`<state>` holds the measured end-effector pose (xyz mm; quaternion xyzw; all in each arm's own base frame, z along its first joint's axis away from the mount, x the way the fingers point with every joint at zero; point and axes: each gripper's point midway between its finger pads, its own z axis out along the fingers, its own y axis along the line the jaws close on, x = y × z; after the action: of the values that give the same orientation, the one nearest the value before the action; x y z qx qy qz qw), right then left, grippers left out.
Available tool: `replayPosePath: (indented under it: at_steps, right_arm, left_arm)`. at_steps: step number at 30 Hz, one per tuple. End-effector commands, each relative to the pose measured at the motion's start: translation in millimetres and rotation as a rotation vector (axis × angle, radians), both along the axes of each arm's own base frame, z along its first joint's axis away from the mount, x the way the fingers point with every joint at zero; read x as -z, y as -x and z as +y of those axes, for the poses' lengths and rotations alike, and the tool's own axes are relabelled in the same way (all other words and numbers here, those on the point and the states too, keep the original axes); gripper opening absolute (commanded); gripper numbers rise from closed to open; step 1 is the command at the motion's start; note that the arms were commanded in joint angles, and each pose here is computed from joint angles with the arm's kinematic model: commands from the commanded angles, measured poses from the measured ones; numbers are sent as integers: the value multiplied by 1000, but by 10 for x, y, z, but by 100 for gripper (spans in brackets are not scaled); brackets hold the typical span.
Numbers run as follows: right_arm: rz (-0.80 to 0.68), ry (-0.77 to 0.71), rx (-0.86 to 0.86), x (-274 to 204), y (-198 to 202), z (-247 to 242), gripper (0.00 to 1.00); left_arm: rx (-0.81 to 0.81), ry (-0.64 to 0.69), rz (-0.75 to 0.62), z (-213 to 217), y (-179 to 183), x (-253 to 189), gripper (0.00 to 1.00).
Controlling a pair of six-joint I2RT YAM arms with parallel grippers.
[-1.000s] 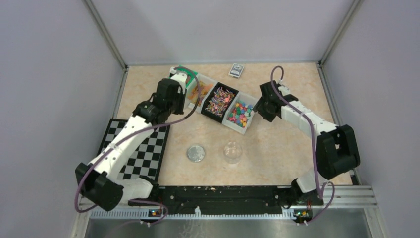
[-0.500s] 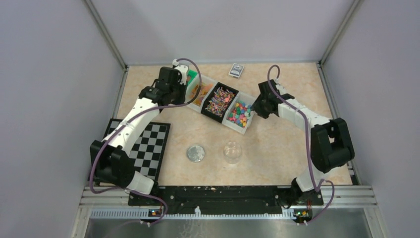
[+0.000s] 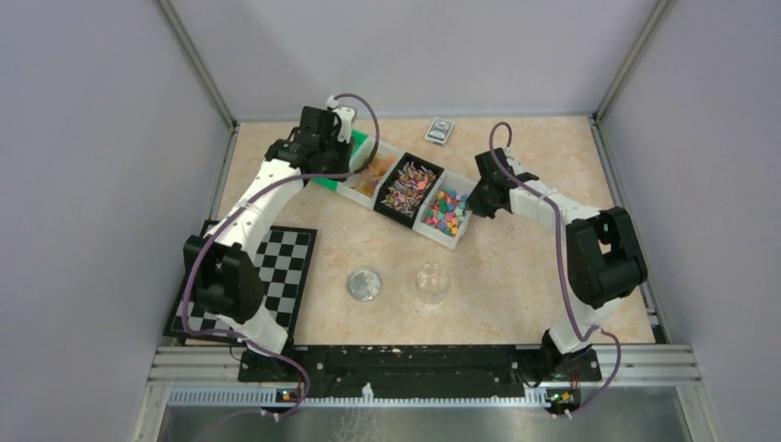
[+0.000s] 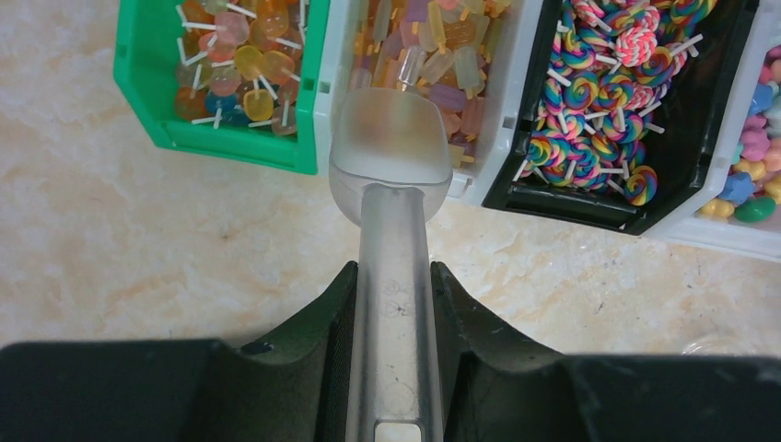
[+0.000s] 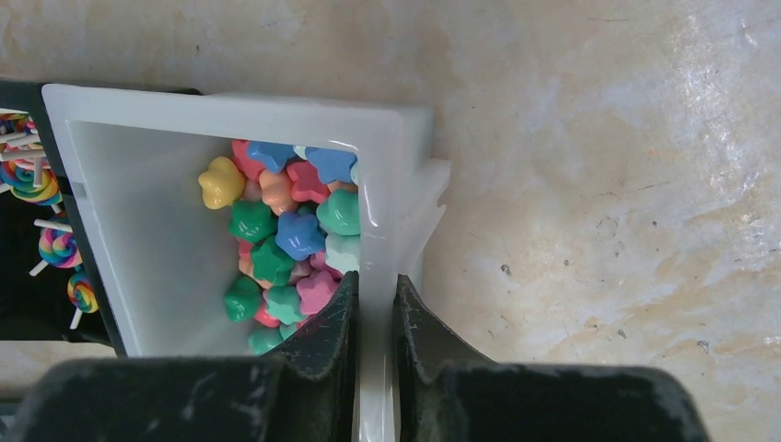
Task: Pack the candies
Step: Scoop the fake candies from the storage box.
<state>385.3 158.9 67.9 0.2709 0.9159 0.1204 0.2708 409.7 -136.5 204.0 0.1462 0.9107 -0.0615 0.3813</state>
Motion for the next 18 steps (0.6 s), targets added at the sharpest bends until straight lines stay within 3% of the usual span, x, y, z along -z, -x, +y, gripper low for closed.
replayPosePath:
  at_steps: [1,10,18]
  right_arm:
    - [-49,24,-32,-147,-110,-22,0]
    - [-58,13,-68,-136,-112,24,0]
    - [-86,3,-103,-145,-131,59,0]
  left_arm:
    - [69,20,30,-118,-42,-80,0]
    - [91,-30,126,-102,-38,195,0]
    - [111,-33,121,-164,-191,277,0]
